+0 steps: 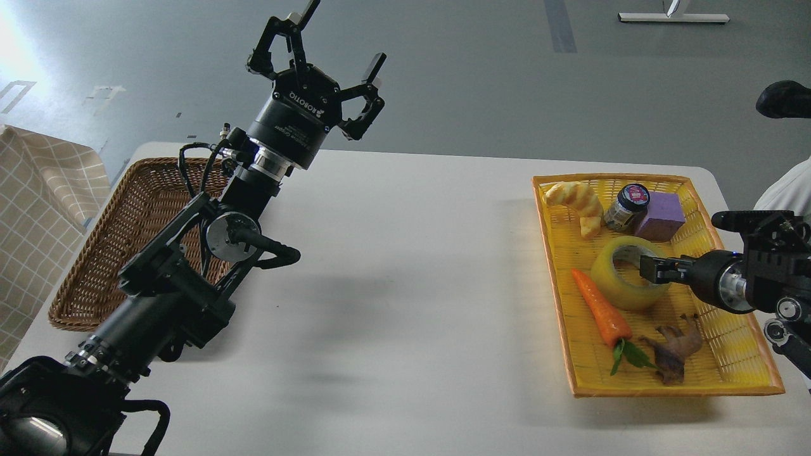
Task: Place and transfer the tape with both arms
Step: 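Reach the right gripper into the tray and grasp the yellow tape roll, then lift the tape roll and set it on the table center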
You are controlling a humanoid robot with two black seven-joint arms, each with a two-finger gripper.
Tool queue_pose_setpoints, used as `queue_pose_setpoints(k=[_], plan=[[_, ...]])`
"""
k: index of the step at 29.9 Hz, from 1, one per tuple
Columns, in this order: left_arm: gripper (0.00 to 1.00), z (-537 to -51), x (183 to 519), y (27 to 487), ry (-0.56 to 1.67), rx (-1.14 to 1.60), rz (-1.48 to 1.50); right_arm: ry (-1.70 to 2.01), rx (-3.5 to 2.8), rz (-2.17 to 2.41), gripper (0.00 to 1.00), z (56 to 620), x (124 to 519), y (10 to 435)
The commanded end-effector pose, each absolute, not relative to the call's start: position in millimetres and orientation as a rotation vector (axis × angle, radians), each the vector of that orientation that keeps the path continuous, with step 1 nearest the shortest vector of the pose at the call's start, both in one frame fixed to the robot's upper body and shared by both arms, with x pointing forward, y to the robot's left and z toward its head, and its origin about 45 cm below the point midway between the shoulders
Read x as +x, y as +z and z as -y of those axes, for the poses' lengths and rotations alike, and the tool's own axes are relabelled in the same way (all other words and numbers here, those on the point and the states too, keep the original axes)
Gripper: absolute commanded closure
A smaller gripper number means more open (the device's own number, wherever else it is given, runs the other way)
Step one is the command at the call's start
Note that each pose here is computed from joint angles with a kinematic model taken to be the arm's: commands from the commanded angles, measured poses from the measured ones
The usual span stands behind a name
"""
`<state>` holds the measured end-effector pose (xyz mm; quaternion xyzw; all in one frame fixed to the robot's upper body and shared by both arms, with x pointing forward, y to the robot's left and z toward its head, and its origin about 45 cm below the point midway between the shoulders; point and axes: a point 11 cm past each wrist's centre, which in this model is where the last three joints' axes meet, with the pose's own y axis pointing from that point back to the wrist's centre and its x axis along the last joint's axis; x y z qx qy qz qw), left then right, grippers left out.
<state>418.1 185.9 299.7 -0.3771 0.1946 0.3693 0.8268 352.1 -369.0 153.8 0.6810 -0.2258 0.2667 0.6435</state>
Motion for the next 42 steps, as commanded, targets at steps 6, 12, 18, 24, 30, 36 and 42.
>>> queue_pose_setpoints(k=[6,12,18,24,30,36,42], plan=[[0.02,-185.7,418.0,300.2,0.783,-0.803,-0.413,0.588,1.546,0.51,0.63,372.7,351.2,149.3],[0.02,-185.8,418.3,300.4,0.784,-0.802,-0.412,0.593,1.557,0.511,1.0,370.2,352.2,149.9],[0.02,-185.2,418.3,300.4,0.783,-0.803,-0.413,0.61,1.586,0.529,1.0,365.6,357.6,157.2],[0.02,-184.3,418.5,301.3,0.78,-0.801,-0.412,0.692,1.663,0.562,1.0,346.2,366.7,189.7],[0.02,-182.7,419.8,305.6,0.772,-0.803,-0.404,0.856,1.676,0.598,1.0,338.5,369.8,257.5],[0.02,-184.1,420.0,304.9,0.776,-0.803,-0.404,1.012,1.654,0.652,1.0,321.1,392.2,316.8],[0.02,-183.5,419.9,304.8,0.775,-0.803,-0.405,1.124,1.743,0.562,1.0,251.8,405.6,319.5]])
